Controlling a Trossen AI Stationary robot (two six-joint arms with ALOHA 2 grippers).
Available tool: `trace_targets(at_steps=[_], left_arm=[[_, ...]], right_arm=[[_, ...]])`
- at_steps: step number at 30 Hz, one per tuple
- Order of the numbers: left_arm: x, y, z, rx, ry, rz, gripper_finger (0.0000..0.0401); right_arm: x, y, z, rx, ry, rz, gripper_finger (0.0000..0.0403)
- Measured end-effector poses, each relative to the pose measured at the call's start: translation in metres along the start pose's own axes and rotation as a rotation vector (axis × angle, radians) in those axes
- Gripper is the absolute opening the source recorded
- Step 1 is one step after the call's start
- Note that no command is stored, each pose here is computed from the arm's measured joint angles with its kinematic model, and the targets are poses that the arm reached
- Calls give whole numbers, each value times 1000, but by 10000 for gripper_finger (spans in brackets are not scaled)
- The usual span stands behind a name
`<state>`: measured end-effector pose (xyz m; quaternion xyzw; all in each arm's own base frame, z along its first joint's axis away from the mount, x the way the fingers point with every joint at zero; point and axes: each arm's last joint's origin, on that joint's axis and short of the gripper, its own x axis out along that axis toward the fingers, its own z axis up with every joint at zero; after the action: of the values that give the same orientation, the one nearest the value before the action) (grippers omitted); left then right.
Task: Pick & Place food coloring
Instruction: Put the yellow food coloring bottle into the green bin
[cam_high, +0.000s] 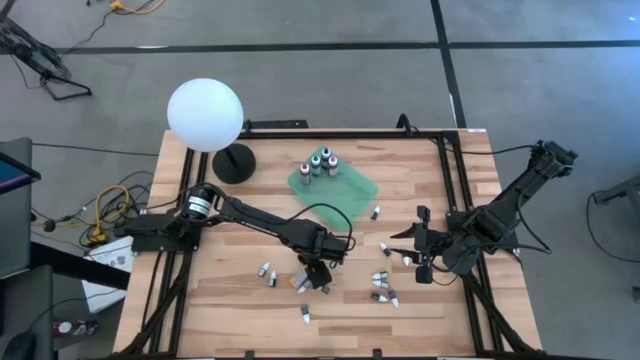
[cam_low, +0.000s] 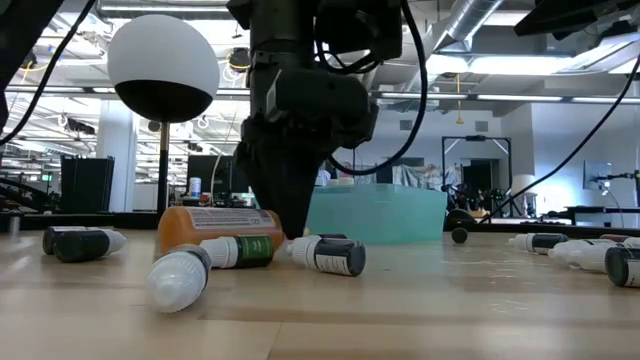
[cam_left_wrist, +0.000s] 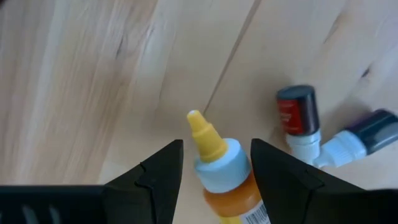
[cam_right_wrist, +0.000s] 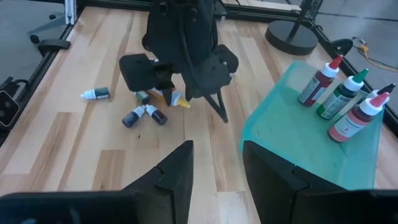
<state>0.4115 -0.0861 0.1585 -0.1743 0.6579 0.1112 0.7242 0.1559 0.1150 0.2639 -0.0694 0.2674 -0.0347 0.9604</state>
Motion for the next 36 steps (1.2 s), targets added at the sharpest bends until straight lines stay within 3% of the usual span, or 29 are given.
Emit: trace_targets(at_steps=[15, 25, 36], left_arm=[[1, 5, -6, -14, 70, 50, 138], [1, 8, -10, -22, 107, 76, 135], [1, 9, -12, 34, 131, 90, 92]], right_arm=[[0, 0, 0, 0, 0, 0, 131], [0, 0, 0, -1, 0, 0, 131], [0, 0, 0, 0, -1, 0, 131]])
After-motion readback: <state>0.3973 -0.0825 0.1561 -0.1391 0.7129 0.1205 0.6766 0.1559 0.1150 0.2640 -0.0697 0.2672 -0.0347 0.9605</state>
